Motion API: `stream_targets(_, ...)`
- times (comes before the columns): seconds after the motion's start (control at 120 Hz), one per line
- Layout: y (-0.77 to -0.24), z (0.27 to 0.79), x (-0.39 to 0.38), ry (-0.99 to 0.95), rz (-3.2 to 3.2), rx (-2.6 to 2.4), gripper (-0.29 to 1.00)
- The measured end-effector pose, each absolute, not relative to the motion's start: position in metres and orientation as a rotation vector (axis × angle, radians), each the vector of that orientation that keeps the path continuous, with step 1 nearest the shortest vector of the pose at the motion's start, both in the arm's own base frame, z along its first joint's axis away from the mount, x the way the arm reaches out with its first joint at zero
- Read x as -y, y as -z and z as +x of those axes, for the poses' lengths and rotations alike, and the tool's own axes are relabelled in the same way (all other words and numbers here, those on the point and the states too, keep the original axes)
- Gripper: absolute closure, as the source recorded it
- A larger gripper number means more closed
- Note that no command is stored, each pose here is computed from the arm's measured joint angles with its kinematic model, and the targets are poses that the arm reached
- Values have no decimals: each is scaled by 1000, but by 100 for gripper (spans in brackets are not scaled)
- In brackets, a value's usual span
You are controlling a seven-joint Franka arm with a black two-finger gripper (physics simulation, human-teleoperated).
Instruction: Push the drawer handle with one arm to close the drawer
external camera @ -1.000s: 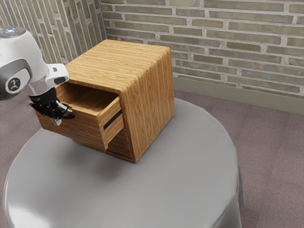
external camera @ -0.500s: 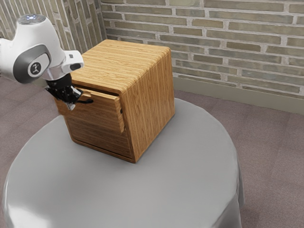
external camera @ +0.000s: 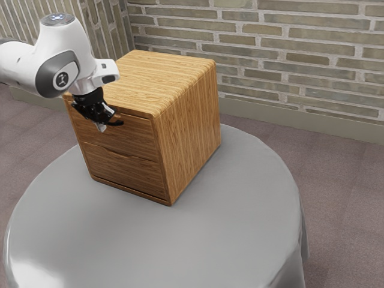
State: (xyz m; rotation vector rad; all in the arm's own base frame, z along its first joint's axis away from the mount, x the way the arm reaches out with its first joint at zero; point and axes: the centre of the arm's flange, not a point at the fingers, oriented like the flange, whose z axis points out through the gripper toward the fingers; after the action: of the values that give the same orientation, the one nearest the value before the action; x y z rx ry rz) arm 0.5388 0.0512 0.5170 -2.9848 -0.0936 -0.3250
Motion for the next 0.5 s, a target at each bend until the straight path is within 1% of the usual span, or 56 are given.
stream_targets(0.075,-522,532,-50,344,-2994,95,79)
stream_targets(0.208,-513,490,-52,352,-3041,143,79)
stream_targets(0.267,-515,461,-51,372,-3056,172,79)
stream_targets(0.325,-532,433,-47,411,-3099,252,77)
stream_targets(0.383,-561,410,-24,460,-3139,306,66)
stream_targets(0.458,-595,393,6,484,-3167,344,49)
stream_targets(0.5,-633,389,22,534,-3173,348,40)
